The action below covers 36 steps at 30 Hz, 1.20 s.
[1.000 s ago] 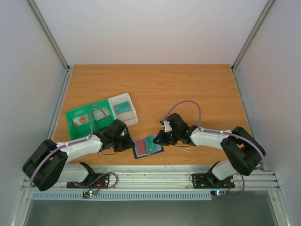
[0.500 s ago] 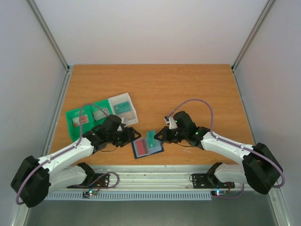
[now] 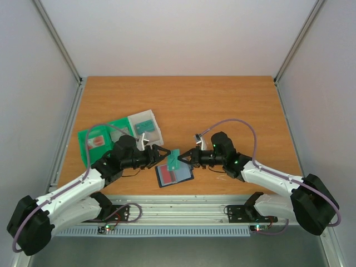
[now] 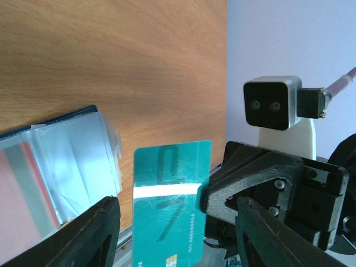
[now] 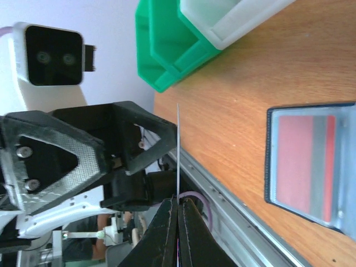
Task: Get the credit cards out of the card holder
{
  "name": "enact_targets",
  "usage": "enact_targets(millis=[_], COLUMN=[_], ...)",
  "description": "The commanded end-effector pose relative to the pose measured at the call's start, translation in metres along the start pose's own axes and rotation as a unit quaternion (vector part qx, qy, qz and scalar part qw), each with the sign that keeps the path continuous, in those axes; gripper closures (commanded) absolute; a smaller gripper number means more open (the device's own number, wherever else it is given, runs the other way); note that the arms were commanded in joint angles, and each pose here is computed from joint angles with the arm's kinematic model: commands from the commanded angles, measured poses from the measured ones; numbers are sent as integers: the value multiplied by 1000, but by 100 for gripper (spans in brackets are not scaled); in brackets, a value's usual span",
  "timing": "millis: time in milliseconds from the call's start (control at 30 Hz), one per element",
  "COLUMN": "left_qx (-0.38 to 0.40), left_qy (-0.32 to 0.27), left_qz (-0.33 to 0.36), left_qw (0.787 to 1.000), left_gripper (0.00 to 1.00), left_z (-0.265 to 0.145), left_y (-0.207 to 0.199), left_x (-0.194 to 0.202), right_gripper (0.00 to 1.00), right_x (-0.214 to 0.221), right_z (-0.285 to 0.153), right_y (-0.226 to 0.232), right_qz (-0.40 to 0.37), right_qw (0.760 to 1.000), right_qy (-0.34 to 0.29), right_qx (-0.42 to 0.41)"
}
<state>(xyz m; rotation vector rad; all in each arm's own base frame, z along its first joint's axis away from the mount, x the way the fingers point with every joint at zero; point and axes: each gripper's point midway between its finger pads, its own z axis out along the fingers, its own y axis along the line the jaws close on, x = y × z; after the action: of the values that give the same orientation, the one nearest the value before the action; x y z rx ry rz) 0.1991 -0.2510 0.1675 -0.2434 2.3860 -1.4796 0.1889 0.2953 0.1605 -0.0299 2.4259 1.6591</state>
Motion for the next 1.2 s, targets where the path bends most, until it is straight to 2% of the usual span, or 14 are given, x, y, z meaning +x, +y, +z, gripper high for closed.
enact_targets(millis=[0, 133, 300, 333, 367, 533, 800, 933, 1167], left_qx=[41, 76, 107, 115, 126, 153, 158, 164, 188], left_qy=[0, 9, 6, 6, 6, 21, 107, 141, 198], left_qz=[8, 8, 20, 24, 29, 61, 146, 179, 197], left_qw=[999, 997, 994, 993, 992, 986, 971, 960, 941], left_gripper=[42, 51, 91, 97, 99, 100, 99, 100, 100], left_z=[3, 6, 3, 2, 1, -4, -10, -16, -26], left_y=[-11, -23, -35, -37, -41, -51, -66, -70, -76], left_x=[-1, 0, -1, 0, 0, 8, 34, 44, 65], right_gripper=[99, 99, 98, 97, 95, 78, 61, 60, 63], right_x=[-3, -1, 5, 7, 9, 18, 31, 36, 36], right_z=[-4, -5, -7, -8, -9, -20, -60, -67, -61], right_y=[23, 27, 31, 31, 31, 33, 47, 64, 76], right_qz=[-4, -7, -28, -33, -43, -93, -193, -231, -239], right_qw=[999, 998, 997, 997, 996, 994, 975, 963, 957], right_qy=[-5, -1, 14, 18, 22, 42, 83, 121, 158], right_qx=[-50, -63, -75, -74, -71, -29, 68, 69, 52])
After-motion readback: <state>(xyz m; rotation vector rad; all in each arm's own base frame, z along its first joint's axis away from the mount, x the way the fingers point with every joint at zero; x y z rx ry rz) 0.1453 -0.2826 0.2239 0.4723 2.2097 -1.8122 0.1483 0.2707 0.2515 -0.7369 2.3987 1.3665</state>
